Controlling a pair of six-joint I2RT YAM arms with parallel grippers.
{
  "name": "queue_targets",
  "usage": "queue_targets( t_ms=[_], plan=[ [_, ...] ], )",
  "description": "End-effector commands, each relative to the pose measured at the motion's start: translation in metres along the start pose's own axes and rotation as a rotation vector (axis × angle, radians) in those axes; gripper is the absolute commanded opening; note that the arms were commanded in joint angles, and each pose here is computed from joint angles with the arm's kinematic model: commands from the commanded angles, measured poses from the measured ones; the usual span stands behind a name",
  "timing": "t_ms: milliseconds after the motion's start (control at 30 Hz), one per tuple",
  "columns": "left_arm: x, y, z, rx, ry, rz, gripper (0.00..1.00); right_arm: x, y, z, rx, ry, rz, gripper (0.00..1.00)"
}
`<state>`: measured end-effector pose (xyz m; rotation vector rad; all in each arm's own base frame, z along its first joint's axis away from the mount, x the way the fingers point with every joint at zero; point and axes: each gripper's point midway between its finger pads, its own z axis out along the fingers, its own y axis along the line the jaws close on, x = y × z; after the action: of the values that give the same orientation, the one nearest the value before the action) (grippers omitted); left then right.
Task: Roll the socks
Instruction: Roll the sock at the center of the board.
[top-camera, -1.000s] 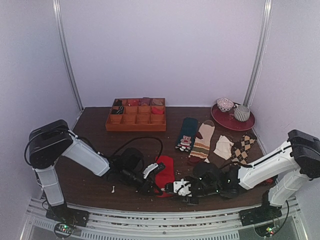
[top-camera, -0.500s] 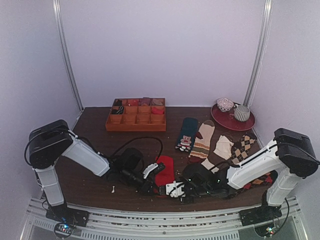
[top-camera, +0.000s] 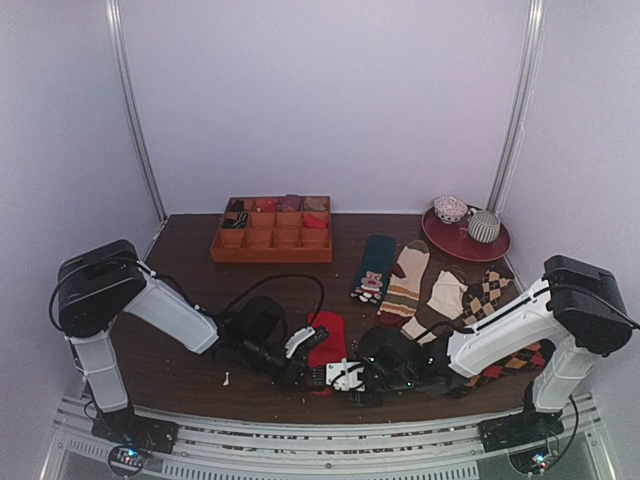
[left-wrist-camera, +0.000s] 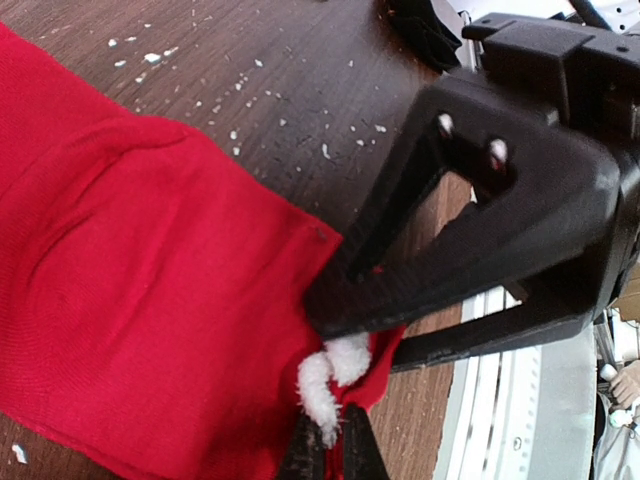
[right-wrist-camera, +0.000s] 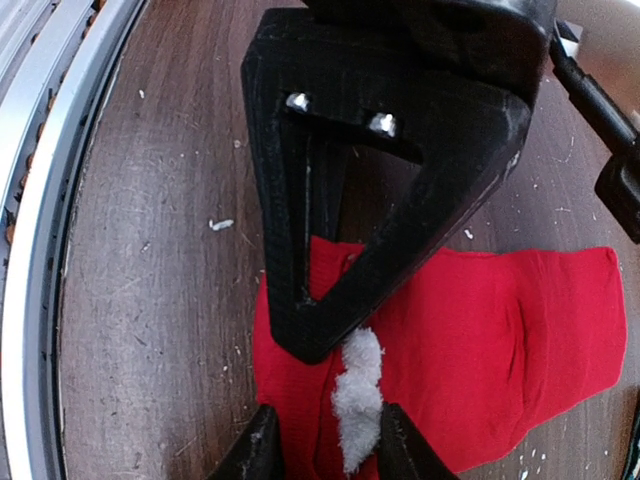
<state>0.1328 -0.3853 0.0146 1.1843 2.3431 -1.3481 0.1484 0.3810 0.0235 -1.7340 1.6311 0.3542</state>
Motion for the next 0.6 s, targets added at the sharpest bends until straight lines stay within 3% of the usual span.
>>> queue_targets(
  t_ms=[0, 133, 400, 567],
  plan=[
    [0.090, 0.038, -0.001, -0.145, 0.249, -0.208, 0.00, 0.044, 0.017, 0.007, -0.044, 0.168, 0.047, 0.21],
    [0.073, 0.043, -0.006, -0.206, 0.191, -0.153, 0.00, 0.052, 0.030, 0.007, -0.106, 0.186, 0.122, 0.07],
    [-0.025, 0.027, -0.056, -0.389, -0.136, 0.170, 0.59, 0.041, 0.052, -0.003, -0.352, 0.129, 0.410, 0.04],
    [-0.074, -0.017, -0.109, -0.427, -0.442, 0.444, 0.76, 0.043, 0.056, -0.002, -0.528, 0.168, 0.646, 0.04]
  ],
)
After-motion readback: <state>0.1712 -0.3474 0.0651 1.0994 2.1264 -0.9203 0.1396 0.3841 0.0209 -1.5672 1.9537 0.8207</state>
